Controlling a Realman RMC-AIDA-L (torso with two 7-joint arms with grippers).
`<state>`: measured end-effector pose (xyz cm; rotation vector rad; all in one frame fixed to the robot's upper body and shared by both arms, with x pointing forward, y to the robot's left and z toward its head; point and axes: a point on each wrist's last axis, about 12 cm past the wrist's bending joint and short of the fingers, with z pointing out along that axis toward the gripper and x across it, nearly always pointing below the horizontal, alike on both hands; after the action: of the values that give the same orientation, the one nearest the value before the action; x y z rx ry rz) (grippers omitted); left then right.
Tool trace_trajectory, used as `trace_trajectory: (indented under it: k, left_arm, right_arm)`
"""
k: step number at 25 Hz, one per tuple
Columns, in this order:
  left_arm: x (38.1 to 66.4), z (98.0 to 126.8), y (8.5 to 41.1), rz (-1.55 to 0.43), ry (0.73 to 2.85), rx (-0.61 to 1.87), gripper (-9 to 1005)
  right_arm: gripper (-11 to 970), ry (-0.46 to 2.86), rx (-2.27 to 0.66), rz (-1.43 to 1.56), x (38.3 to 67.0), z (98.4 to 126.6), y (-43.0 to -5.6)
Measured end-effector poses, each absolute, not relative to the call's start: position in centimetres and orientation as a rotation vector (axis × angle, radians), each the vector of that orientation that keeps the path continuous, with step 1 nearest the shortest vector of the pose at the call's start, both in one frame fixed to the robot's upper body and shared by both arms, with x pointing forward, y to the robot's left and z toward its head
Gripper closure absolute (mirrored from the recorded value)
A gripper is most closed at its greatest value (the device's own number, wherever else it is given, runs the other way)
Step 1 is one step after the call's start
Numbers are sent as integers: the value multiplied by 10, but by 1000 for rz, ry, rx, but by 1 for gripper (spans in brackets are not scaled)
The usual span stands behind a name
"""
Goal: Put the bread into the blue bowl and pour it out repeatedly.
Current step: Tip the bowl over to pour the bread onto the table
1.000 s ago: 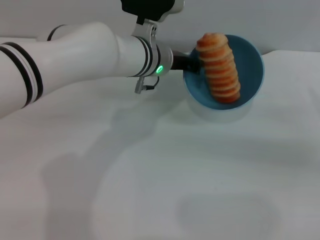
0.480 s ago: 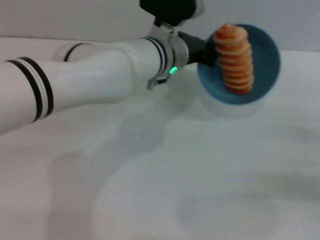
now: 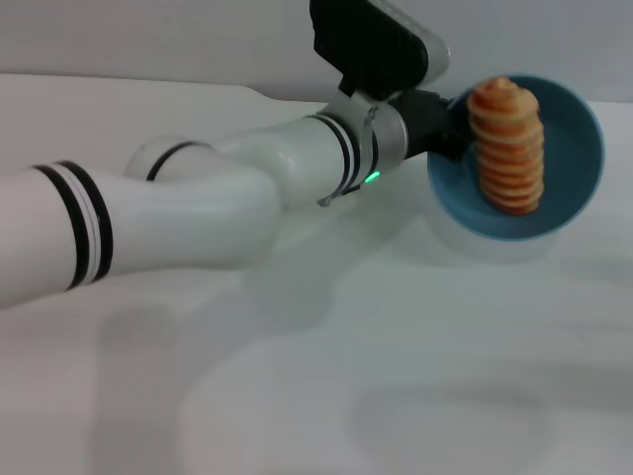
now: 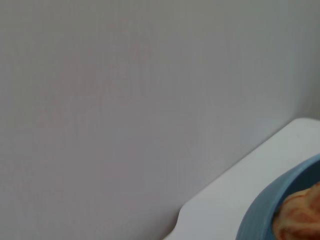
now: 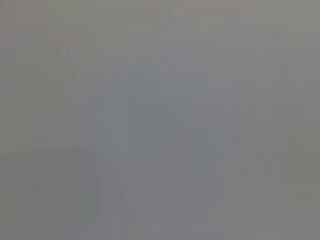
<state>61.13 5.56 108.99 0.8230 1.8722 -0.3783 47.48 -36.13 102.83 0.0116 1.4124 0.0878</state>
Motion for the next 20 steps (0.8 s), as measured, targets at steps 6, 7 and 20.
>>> trace_trajectory:
  k: [6, 7, 20]
  left_arm:
    - [613, 1099, 51, -370, 1761, 808, 996]
    - [614, 1101, 50, -369, 1746, 799, 996]
    - [603, 1103, 44, -377, 1615, 821, 997]
  right_arm:
    - [502, 1409, 6, 107, 478, 1029, -357]
    - [501, 1408, 4, 109, 479, 1029, -356]
    - [491, 1393, 34, 97, 482, 1031, -357]
